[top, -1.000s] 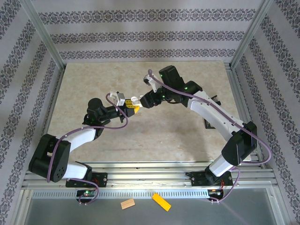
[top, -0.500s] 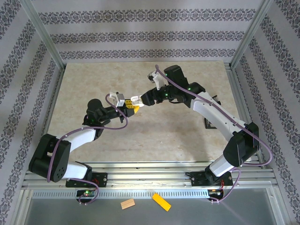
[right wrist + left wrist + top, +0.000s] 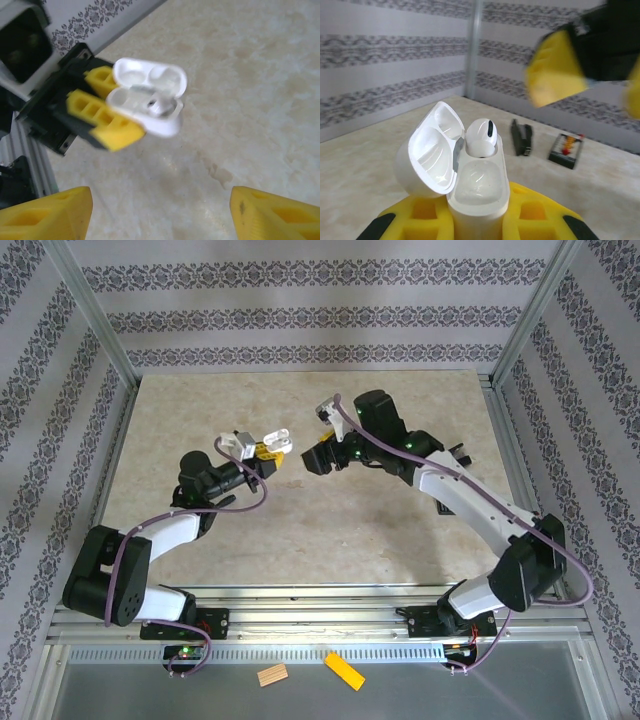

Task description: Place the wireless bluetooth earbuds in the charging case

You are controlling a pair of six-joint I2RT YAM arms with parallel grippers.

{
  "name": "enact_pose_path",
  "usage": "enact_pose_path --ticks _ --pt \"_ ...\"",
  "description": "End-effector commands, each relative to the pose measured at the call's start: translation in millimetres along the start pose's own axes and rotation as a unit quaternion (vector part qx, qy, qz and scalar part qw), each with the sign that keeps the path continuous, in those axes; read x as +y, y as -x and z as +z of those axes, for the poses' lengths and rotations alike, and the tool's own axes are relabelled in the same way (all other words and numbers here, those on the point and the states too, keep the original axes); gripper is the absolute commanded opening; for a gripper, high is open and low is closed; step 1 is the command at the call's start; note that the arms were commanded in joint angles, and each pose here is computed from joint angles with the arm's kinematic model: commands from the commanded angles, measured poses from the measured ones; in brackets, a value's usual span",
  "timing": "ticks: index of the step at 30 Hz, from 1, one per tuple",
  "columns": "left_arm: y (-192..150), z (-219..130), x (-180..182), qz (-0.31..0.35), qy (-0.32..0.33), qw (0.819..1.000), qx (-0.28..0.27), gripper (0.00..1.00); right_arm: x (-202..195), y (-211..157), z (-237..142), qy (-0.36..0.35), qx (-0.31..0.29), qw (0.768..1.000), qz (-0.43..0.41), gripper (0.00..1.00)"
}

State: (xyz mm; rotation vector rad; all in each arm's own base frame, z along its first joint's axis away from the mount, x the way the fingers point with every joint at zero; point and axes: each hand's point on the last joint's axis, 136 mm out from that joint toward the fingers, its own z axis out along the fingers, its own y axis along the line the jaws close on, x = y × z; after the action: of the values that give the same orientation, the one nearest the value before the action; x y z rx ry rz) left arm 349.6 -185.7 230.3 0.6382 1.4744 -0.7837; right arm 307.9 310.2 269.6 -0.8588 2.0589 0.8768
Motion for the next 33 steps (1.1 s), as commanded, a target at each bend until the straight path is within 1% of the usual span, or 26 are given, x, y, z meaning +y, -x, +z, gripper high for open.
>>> enact_pose_path --ticks 1,4,7,11,14,19,24,26,30,33 --pt "6.4 -5.9 43.3 0.014 0.072 0.997 -0.003 0.00 -1.6 9.7 7.0 -0.039 -0.034 0.997 -0.064 0.73" --pt "10.6 -16.3 78.0 0.008 0.127 0.992 -0.008 0.00 -0.3 3.8 30.7 -0.039 -0.029 0.996 -0.070 0.70" --pt "13.8 -27.2 111.2 -0.006 0.184 0.983 -0.011 0.00 3.7 -2.3 66.2 -0.036 -0.024 0.997 -0.070 0.68" --pt "16.5 -40.3 139.5 -0.006 0.241 0.970 -0.011 0.00 8.9 -19.6 126.3 -0.037 0.015 0.998 -0.058 0.64" --pt "13.1 -49.7 154.8 0.005 0.265 0.964 0.001 0.00 13.7 -35.4 167.7 -0.032 0.052 0.997 -0.052 0.63" --pt "8.2 -86.6 199.2 -0.004 0.348 0.937 0.006 0.00 10.6 -50.6 221.5 -0.040 0.070 0.996 -0.039 0.61" --pt "10.2 -105.3 219.9 -0.011 0.396 0.918 0.009 0.00 -10.2 -55.5 256.0 -0.074 0.070 0.995 -0.014 0.58" --pt "9.8 -110.2 224.8 -0.013 0.410 0.912 0.011 0.00 -18.8 -58.2 265.2 -0.086 0.073 0.994 -0.009 0.54" --pt "11.4 -113.0 226.3 -0.013 0.412 0.911 0.003 0.00 -30.1 -67.3 282.9 -0.097 0.088 0.991 0.000 0.46" --pt "10.8 -113.0 226.0 -0.013 0.409 0.912 0.005 0.00 -32.7 -70.6 292.0 -0.098 0.096 0.991 0.000 0.43"
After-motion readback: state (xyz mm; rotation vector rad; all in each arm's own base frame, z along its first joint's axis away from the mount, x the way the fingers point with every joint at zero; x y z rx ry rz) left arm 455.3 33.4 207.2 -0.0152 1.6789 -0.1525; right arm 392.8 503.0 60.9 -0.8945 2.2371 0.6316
